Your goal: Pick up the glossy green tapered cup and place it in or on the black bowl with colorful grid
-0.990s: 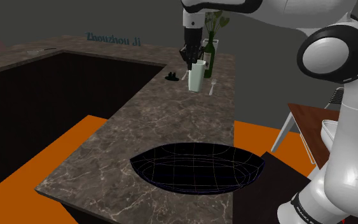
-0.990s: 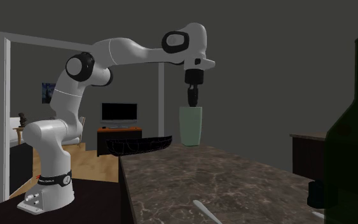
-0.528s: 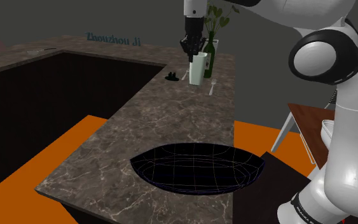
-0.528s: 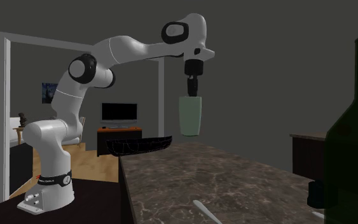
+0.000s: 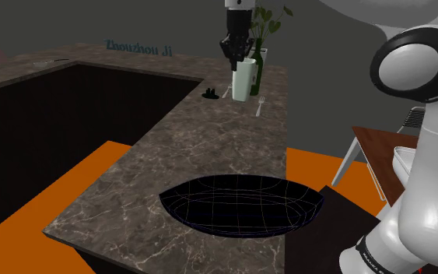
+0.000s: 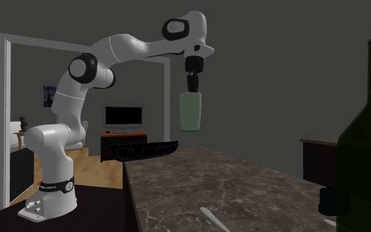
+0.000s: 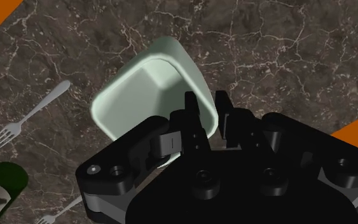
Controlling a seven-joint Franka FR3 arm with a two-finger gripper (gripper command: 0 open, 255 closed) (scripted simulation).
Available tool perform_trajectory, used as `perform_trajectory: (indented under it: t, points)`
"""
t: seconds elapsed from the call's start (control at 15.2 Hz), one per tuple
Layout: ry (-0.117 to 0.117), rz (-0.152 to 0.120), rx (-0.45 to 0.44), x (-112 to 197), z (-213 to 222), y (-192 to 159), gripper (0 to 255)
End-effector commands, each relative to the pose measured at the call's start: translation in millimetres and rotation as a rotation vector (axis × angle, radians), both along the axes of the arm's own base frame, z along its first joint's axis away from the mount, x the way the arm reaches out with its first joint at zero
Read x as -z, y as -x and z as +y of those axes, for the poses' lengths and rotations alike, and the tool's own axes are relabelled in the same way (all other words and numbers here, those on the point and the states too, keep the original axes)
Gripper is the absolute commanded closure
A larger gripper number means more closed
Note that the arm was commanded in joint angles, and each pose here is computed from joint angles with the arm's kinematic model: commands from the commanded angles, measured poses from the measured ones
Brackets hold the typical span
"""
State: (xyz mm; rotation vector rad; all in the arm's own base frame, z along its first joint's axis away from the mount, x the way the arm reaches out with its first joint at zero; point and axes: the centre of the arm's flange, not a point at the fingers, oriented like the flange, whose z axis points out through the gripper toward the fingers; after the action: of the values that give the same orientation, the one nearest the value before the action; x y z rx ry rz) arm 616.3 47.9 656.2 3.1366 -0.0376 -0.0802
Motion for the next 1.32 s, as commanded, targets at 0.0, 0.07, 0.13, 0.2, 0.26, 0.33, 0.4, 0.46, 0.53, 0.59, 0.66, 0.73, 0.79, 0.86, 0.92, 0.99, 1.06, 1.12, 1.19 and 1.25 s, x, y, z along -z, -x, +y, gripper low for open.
perform_trajectory:
  t: [0.0, 0.07, 0.13, 0.2, 0.26, 0.33, 0.4, 0.46, 0.53, 0.59, 0.66, 0.73, 0.79, 0.86, 0.92, 0.99, 1.06, 1.12, 1.19, 1.25]
  points:
    - [0.0, 0.0, 0.001, -2, 17, 17, 255]
    - [0.0, 0.0, 0.001, -4, 25, 27, 255]
    - [0.0, 0.0, 0.001, -6, 34, 37, 255]
    - [0.0, 0.0, 0.001, -8, 43, 46, 255]
    - [0.0, 0.0, 0.001, -10, 52, 56, 255]
    - [0.0, 0.0, 0.001, -12, 61, 65, 255]
    - [0.0, 0.0, 0.001, -14, 70, 75, 255]
    - [0.0, 0.0, 0.001, -15, 78, 85, 255]
    - [0.0, 0.0, 0.001, -17, 87, 94, 255]
    - [0.0, 0.0, 0.001, -19, 96, 104, 255]
    - [0.0, 0.0, 0.001, -21, 105, 113, 255]
    - [0.0, 0.0, 0.001, -23, 114, 123, 255]
    - [0.0, 0.0, 0.001, -25, 123, 133, 255]
    - [0.0, 0.0, 0.001, -27, 131, 142, 255]
    - [0.0, 0.0, 0.001, -29, 140, 152, 255]
    - [0.0, 0.0, 0.001, -31, 149, 162, 255]
    - [0.0, 0.0, 0.001, -33, 158, 171, 255]
    - [0.0, 0.0, 0.001, -35, 167, 181, 255]
    - [0.0, 0.0, 0.001, -37, 176, 190, 255]
    - [0.0, 0.0, 0.001, -38, 184, 200, 255]
